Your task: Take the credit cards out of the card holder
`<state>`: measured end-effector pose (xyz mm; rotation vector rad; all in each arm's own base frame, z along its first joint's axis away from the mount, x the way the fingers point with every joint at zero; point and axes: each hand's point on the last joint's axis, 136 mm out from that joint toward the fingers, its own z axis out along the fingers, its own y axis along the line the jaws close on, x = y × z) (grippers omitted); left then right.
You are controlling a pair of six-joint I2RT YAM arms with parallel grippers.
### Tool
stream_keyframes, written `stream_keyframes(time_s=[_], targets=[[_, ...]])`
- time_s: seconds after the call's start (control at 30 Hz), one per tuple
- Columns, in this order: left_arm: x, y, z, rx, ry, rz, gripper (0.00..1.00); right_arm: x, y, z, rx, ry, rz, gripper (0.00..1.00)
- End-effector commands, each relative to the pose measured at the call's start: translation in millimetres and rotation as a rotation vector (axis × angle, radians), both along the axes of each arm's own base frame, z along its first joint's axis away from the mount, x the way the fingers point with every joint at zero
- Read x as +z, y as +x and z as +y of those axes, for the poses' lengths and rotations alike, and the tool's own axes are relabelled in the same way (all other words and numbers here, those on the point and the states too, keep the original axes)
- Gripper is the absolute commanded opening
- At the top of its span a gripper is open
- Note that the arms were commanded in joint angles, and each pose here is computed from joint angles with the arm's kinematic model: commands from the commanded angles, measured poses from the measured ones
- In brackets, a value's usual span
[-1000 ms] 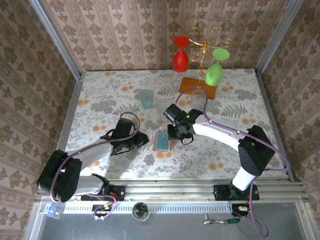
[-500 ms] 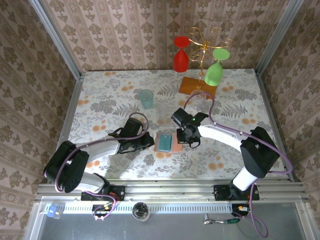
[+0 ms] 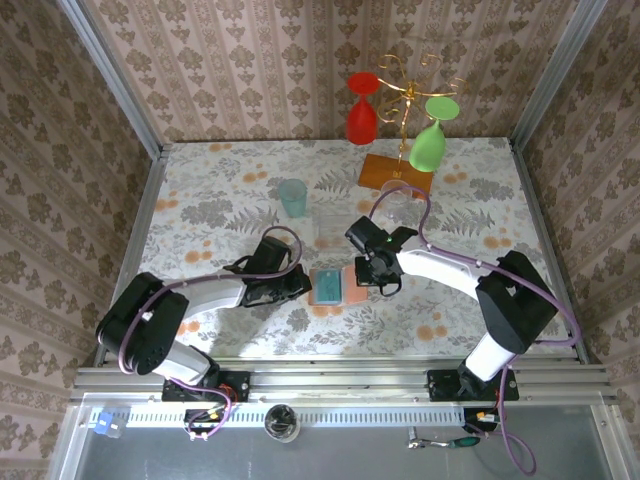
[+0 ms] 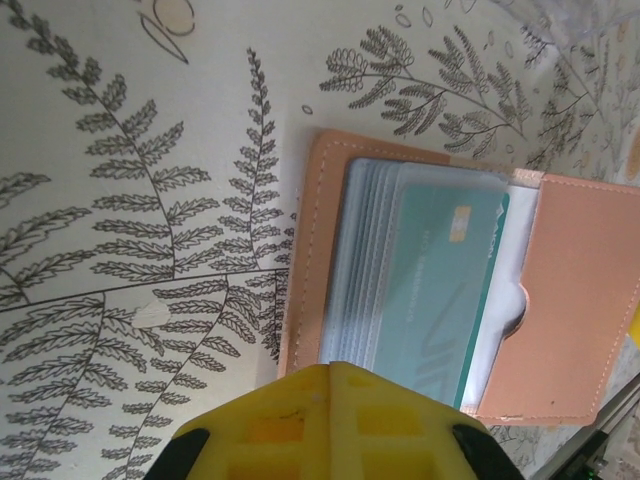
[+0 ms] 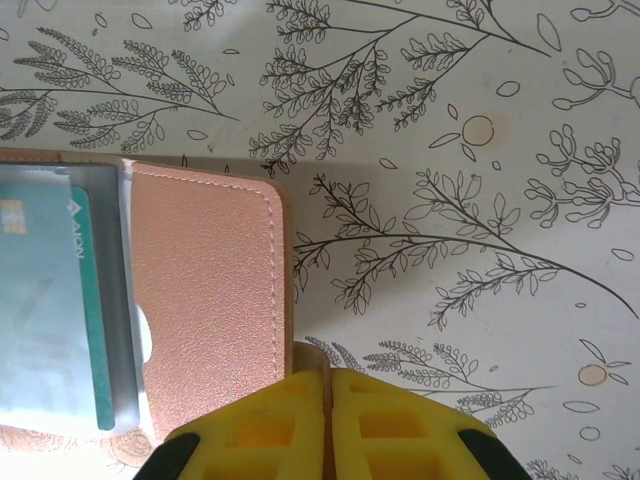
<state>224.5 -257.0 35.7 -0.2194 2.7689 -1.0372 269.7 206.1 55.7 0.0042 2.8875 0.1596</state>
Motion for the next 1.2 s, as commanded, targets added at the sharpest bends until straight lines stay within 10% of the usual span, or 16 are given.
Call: stream_keyframes(time_s=[0.0,0.8,1.17], targets=[[2,4,-3,0.01,-0.004,-0.004,0.02,-12,-1,0,0.005,-0.002,0.015,0.07],[-40,-17,33,0.043,0.144,0.122,0.0,-52,-7,-26,0.006,-0.161,0.06,0.07],[-41,-18,37,0.059,0.157,0.122,0.0,-39,-4,-43,-0.001,-0.219,0.034,0.23]])
